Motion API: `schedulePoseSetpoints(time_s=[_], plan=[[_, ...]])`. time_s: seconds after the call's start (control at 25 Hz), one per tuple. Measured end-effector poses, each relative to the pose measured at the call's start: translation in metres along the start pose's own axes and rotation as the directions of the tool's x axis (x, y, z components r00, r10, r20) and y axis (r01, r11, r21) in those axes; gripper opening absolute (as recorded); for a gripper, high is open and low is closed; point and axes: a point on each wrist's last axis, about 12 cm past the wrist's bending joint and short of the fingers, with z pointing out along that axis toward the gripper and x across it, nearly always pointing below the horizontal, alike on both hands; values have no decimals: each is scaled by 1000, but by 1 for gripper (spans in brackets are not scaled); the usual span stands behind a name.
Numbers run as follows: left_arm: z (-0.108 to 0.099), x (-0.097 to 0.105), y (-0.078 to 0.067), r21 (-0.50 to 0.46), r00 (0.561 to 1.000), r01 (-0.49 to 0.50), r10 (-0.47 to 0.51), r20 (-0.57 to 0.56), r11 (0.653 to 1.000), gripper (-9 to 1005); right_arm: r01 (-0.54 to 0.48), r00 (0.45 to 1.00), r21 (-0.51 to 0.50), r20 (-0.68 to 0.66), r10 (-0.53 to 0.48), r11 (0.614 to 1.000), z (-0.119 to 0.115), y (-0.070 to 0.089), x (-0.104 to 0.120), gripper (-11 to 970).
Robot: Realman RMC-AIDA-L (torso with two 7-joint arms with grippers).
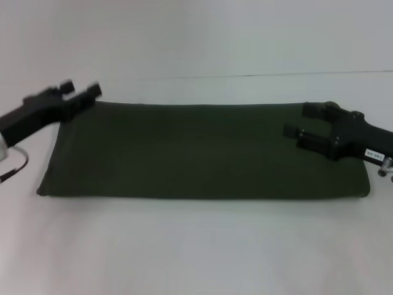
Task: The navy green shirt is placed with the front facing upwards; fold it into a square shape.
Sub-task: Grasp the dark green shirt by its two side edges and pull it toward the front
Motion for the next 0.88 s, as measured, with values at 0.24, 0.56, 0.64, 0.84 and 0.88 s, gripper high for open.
schedulePoseSetpoints(time_s=[0.24, 0.56, 0.64, 0.84, 0.88], plan=[[-45, -8, 15, -9, 960, 100, -98, -264, 995, 778, -19, 1000, 6, -12, 19, 1000, -11, 3, 10, 795], [-77, -4, 27, -120, 906, 17, -66, -419, 993, 760, -34, 999, -18, -8, 34, 999, -8, 8, 13, 793], [-75, 0, 28, -123, 889, 4, -60, -455, 992, 754, -33, 999, -24, -10, 33, 999, -6, 9, 13, 793], [-67, 3, 26, -110, 867, -9, -47, -496, 994, 739, -39, 999, -30, -10, 39, 999, -4, 10, 13, 792], [-66, 3, 26, -110, 866, -11, -45, -498, 994, 737, -40, 999, -30, -10, 40, 999, -4, 10, 13, 792]])
